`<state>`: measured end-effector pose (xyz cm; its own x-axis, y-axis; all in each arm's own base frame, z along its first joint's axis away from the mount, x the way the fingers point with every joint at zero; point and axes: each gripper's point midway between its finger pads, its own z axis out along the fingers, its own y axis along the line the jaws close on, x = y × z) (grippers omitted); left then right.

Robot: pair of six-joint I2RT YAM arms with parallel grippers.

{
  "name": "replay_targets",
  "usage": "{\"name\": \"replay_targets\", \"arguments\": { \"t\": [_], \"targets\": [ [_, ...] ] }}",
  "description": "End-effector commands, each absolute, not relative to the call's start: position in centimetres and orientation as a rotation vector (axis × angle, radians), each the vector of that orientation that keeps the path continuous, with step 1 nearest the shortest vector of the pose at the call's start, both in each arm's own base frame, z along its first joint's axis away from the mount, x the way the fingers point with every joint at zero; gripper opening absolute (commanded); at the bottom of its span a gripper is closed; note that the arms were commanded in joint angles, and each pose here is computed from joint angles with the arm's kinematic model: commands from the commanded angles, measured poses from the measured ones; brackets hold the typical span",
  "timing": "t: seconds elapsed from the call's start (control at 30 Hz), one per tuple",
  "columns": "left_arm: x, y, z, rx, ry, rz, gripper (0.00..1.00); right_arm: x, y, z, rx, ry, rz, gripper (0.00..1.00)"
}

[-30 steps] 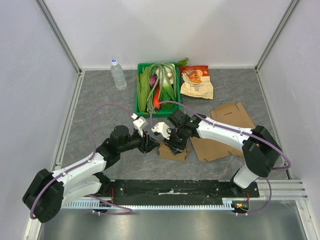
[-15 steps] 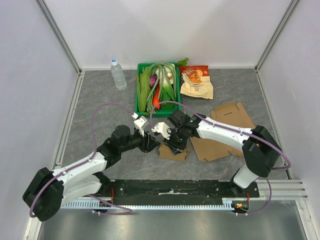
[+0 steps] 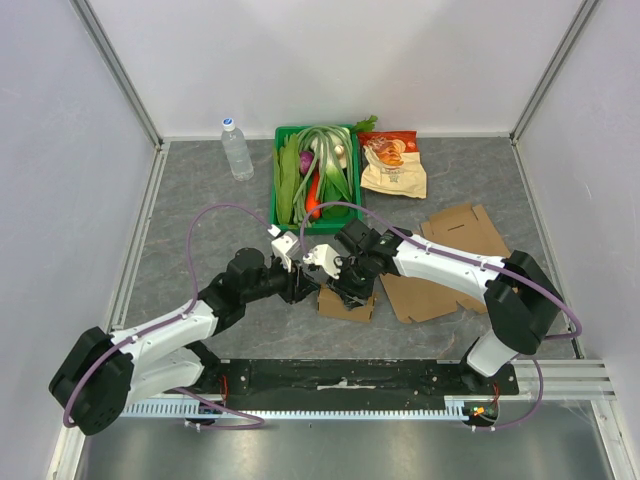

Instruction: Fold the paper box

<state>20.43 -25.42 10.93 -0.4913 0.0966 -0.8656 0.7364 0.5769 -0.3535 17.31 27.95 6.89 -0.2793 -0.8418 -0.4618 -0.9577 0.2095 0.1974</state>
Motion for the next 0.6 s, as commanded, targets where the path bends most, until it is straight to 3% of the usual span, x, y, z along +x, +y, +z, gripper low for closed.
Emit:
{"name": "replay_targets", "arguments": {
  "t": [0.0, 0.37, 0.57],
  "targets": [
    [21.3, -26.4, 13.5, 0.719, 1.832, -0.938, 0.35, 17.8, 28.7, 7.8, -1.705, 2.187, 0.678, 0.18],
    [20.9, -27.4, 13.4, 0.735, 1.84, -0.95, 0.22, 17.9, 29.0, 7.9, -1.695, 2.18, 0.687, 0.17],
    [20.6, -27.8, 13.7, 0.717, 1.849, -0.942, 0.06, 18.4, 29.2, 8.0, -1.675, 2.176, 0.673, 0.15]
  ]
}}
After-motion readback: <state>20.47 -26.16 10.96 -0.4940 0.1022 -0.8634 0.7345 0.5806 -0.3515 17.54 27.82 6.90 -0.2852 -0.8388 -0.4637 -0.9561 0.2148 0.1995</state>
